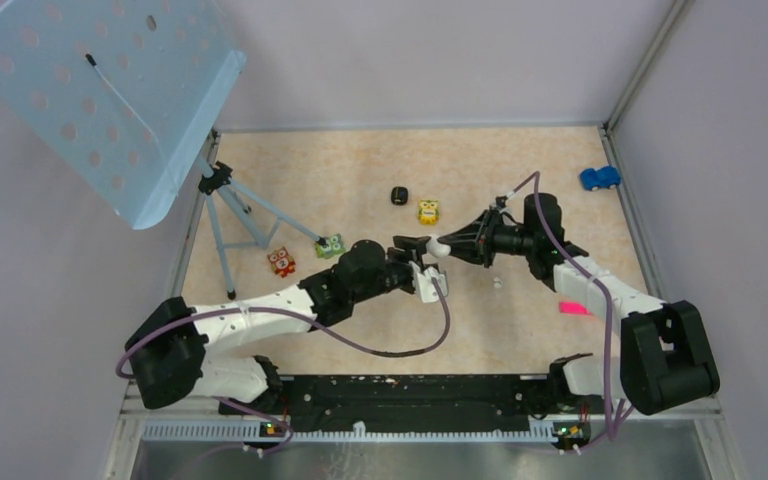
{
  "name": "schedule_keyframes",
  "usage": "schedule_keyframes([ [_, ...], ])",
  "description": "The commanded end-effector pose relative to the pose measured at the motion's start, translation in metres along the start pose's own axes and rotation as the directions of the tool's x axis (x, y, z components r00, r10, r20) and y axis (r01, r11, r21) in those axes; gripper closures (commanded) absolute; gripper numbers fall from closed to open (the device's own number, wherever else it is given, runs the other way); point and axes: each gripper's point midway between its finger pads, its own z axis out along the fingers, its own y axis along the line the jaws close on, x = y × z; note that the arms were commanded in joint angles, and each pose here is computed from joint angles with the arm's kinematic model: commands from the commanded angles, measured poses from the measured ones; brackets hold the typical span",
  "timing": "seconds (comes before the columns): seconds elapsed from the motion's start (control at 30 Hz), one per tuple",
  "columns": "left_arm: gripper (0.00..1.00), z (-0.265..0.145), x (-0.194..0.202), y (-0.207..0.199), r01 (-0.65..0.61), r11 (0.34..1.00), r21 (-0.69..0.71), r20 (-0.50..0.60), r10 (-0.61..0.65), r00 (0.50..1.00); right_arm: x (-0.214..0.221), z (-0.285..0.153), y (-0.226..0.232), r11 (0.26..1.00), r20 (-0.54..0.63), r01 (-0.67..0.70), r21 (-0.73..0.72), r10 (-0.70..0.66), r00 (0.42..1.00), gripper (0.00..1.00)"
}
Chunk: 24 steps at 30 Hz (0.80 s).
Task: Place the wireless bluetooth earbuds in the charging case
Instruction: Pass from the left arm to the right
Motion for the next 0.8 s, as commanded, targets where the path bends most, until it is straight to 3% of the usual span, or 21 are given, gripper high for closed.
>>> schedule_keyframes([
  [0.0, 0.37, 0.007, -0.008, 0.009, 0.001, 0.999, -0.038, 0.045, 0.0, 0.999, 0.007, -0.006, 0.028, 0.997, -0.021, 0.015, -0.079, -0.016, 1.0, 1.0],
  [0.23, 0.5, 0.009, -0.001, 0.019, 0.02, 0.993, -0.113, 0.023, -0.017, 1.0, 0.009, -0.008, 0.03, 0.996, -0.021, 0.004, -0.094, -0.006, 1.0, 1.0],
  [0.47, 0.48, 0.007, 0.011, 0.029, 0.038, 0.984, -0.177, -0.019, -0.042, 0.999, 0.01, -0.007, 0.028, 0.994, -0.031, -0.007, -0.105, 0.004, 1.0, 1.0],
  [0.77, 0.48, 0.004, 0.012, 0.026, 0.056, 0.986, -0.16, -0.013, -0.059, 0.998, 0.008, -0.005, 0.03, 0.993, -0.034, -0.002, -0.116, -0.002, 0.999, 1.0],
])
